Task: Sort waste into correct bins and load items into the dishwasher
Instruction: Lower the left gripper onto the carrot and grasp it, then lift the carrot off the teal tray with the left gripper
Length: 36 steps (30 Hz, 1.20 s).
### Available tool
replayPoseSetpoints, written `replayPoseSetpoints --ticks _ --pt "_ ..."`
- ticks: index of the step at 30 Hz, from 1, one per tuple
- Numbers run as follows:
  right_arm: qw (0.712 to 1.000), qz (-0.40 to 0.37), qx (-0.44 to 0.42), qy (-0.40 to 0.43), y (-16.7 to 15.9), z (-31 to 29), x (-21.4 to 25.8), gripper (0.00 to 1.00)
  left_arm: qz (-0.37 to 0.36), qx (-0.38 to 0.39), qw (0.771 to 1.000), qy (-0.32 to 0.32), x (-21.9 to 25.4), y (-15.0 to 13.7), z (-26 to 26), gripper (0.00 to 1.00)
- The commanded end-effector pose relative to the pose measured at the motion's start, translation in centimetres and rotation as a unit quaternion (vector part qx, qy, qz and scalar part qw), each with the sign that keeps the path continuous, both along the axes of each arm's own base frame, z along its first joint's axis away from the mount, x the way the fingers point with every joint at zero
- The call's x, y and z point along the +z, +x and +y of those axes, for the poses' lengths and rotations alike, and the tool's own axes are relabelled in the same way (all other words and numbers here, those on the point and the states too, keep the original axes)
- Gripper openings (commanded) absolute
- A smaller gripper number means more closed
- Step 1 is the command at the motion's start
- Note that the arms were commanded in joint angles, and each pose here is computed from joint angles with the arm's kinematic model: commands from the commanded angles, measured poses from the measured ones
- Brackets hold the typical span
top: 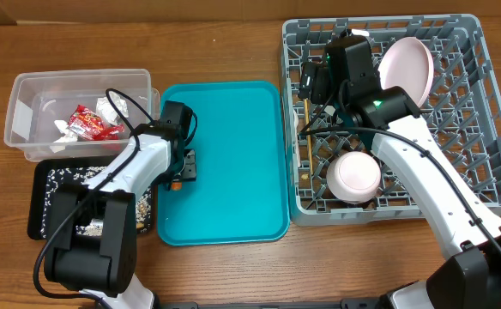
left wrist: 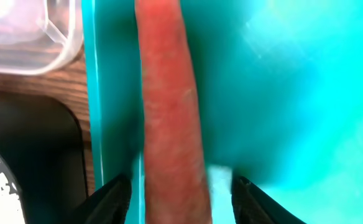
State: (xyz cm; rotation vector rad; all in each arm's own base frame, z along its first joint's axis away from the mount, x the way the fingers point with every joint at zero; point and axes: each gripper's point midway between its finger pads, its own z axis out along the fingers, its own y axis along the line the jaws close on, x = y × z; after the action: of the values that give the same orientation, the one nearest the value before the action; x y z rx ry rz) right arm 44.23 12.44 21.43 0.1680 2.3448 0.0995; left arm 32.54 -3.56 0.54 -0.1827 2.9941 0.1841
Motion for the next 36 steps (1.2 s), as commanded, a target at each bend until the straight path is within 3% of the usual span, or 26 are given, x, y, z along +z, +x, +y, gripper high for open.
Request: replayPoseSetpoints --ticks 1,9,16,23,30,36 --pt "1.0 -0.011 -0.006 0.001 0.3 -0.2 0.8 1.0 0.012 -0.008 1.0 0.023 -1.3 -0.2 0.7 0.54" --pt "1.0 -0.011 -0.006 0.001 0.3 -0.2 0.8 1.0 0.012 -0.008 1.0 0.023 -1.3 -0.2 0.7 0.53" --pt "1.0 -0.011 -0.006 0.001 0.3 -0.2 0.8 1.0 0.012 -0.008 1.0 0.023 -1.3 -0.2 0.7 0.34" --pt "1.0 -0.011 -0.006 0.001 0.3 -0.2 0.8 1.0 0.012 -0.009 1.0 0.023 -1.3 -0.2 0.6 0.26" --pt "1.0 -0.011 -0.006 0.001 0.3 -0.2 0.8 1.0 0.018 -0.026 0.999 0.023 -1.2 -0.3 0.5 0.09" --pt "1.0 -0.011 -0.006 0.001 0.3 -0.2 0.8 1.0 0.033 -0.029 0.999 -0.003 -0.6 -0.8 -0.4 0.07"
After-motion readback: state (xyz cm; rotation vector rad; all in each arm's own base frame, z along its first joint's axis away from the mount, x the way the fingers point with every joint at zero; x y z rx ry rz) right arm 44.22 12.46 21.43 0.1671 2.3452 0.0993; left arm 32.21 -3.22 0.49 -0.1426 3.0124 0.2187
